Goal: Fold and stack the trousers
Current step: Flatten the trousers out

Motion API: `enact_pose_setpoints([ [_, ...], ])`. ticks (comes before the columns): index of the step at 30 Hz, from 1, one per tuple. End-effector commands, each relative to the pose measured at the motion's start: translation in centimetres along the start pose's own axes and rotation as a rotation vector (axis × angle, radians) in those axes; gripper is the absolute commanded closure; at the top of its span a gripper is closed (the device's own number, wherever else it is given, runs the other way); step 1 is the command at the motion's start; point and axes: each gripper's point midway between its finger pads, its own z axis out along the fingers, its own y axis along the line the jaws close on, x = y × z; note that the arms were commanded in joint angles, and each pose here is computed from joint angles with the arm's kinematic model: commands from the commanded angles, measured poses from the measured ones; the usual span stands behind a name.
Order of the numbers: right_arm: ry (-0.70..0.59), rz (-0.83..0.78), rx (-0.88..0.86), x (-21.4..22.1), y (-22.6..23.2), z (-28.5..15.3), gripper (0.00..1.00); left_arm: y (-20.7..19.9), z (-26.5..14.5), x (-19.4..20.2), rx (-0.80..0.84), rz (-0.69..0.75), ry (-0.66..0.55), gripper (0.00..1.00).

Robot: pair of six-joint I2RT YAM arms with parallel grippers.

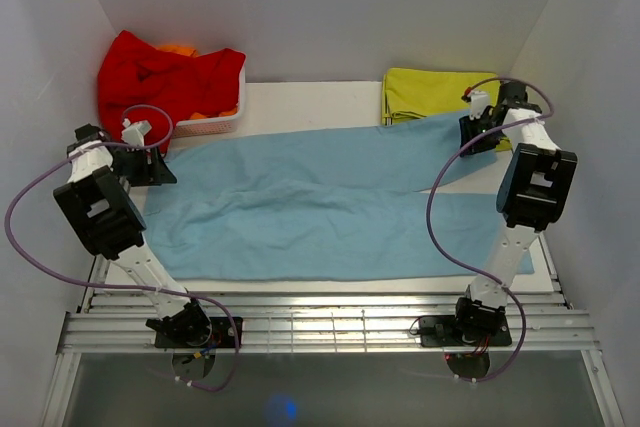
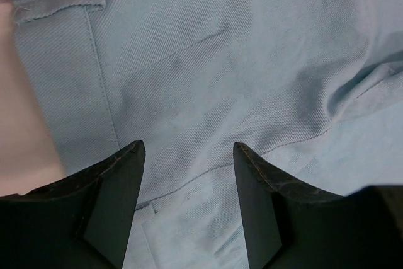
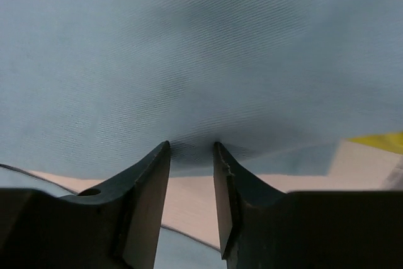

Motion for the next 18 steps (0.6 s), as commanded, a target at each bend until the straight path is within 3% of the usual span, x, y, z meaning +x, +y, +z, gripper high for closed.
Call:
enact_pose_setpoints([
  [1, 0.009, 0.028, 0.025, 1.3, 0.9, 1.6, 0.62, -0.7, -0.5, -2.1, -0.014, 0.025, -0.083, 0.31],
  [6, 0.113, 0.025, 0.133, 6.0, -0.5, 3.6, 0.66, 0.1, 0.7, 0.1, -0.034, 0.005, -0.043, 0.31],
  [12, 0.315, 0.021, 0.104, 12.8, 1.7, 2.9, 0.77, 2.0, 2.4, 3.7, -0.096, -0.003, 0.055, 0.31],
  [18, 0.309, -0.046, 0.058, 13.6, 4.1, -0.9, 0.77, 3.0, 3.2, 7.7, -0.130, 0.010, 0.170, 0.36],
])
